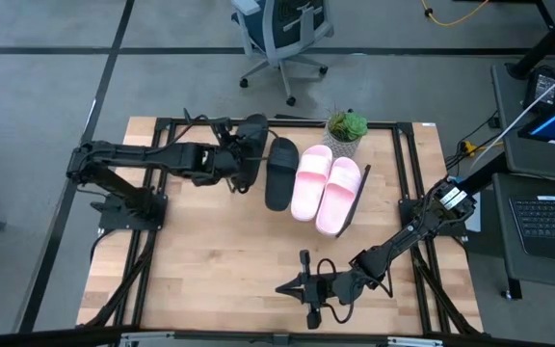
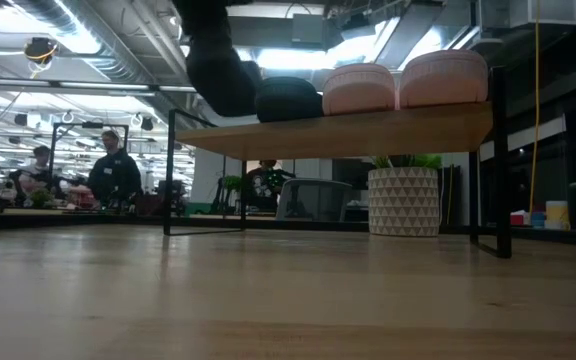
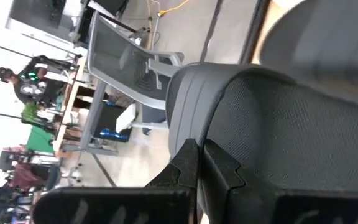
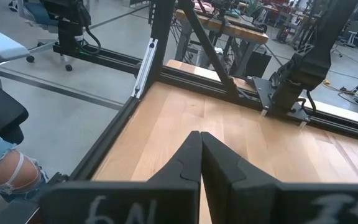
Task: Pick and place slides into the shelf
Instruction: Put the black slide on the shelf
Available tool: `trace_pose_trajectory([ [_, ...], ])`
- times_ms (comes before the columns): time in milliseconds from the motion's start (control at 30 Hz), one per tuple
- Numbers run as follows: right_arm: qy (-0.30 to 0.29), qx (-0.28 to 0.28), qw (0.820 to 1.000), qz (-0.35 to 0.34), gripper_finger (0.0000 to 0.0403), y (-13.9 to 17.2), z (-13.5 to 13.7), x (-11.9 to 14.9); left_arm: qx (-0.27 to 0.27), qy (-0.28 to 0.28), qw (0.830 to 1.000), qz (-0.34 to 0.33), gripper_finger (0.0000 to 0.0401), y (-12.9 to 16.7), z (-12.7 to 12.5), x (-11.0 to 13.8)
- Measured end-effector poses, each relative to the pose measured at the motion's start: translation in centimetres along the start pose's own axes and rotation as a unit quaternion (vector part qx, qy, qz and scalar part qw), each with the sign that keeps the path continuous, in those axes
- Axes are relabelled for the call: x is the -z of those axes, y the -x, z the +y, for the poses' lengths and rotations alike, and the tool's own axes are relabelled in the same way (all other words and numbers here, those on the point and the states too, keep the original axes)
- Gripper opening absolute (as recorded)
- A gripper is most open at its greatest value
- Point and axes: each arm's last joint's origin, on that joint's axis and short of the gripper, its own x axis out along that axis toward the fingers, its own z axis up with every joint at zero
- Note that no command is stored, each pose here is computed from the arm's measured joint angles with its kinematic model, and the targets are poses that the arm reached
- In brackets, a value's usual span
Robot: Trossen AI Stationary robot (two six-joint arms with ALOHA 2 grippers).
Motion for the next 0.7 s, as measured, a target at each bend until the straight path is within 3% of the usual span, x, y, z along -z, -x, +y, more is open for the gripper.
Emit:
trace_pose_trajectory([
  [300, 0.003, 0.000, 1.000, 0.004, 0.0009, 0.0, 0.0, 0.1, 0.018, 0.005, 1.000, 0.014, 0.0000, -2.3, -0.5, 1.0],
  [700, 0.006, -0.001, 1.000, 0.006, 0.0009, 0.0, 0.0, 0.1, 0.037, 0.007, 0.999, -0.002, 0.0000, -3.0, -1.7, 1.4],
])
